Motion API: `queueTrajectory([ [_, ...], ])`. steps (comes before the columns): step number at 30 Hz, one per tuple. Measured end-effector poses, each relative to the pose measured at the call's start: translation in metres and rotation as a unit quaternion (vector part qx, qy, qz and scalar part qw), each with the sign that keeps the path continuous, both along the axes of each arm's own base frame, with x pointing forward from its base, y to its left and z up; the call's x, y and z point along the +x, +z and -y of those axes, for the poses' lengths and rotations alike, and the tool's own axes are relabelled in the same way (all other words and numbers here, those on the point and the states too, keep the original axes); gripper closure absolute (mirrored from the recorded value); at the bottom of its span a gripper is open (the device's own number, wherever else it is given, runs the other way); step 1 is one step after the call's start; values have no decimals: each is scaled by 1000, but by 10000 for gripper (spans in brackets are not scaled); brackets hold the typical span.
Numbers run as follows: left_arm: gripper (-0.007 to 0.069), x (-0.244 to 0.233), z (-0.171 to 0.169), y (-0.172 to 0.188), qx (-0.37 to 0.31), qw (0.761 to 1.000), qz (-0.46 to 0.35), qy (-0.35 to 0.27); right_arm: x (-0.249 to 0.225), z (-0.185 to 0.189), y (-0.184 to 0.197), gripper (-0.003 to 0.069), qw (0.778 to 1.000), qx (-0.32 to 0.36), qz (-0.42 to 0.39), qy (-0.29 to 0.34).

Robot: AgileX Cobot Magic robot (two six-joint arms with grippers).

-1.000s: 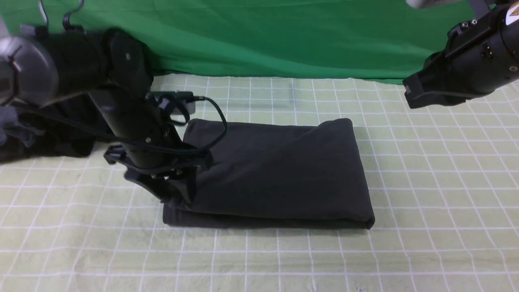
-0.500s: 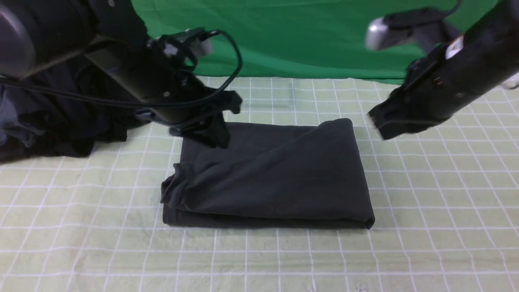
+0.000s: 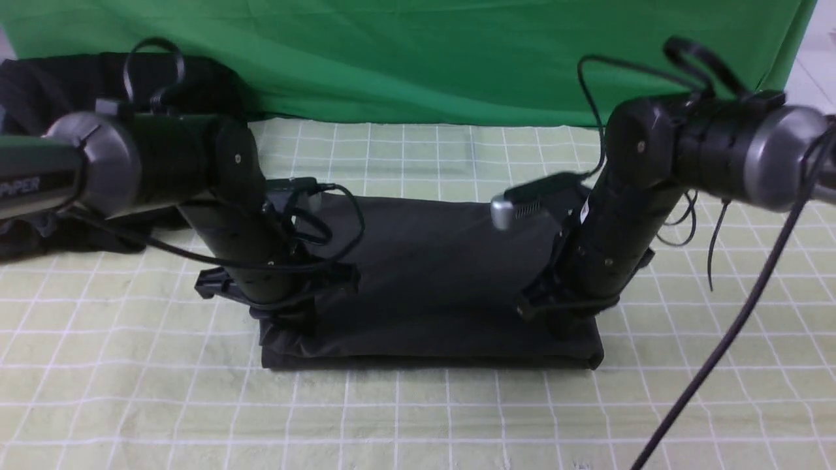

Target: Fold a long-sleeved shirt over a green coffee tablecloth.

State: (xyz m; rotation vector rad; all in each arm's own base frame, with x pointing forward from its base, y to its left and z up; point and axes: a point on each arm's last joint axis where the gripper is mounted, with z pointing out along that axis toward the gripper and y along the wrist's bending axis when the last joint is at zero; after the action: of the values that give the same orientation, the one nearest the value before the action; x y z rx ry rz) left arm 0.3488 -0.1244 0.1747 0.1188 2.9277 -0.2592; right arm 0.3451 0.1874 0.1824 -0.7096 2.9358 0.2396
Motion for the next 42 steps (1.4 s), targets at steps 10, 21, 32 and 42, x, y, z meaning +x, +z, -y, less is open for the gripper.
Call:
queueTrajectory([
  [10, 631, -11, -4, 27, -11, 999, 37, 4, -11, 11, 3, 662, 1000, -19, 17, -8],
  [21, 631, -104, -41, 190, -46, 955, 293, -10, -121, 78, 240, 662, 885, 134, 446, -27],
  [32, 629, -240, -85, 185, -116, 852, 510, 7, -300, 165, 217, 661, 637, 260, 726, -20],
  [42, 629, -280, -98, 116, -182, 809, 558, 45, -329, 178, 153, 654, 517, 305, 799, -23],
])
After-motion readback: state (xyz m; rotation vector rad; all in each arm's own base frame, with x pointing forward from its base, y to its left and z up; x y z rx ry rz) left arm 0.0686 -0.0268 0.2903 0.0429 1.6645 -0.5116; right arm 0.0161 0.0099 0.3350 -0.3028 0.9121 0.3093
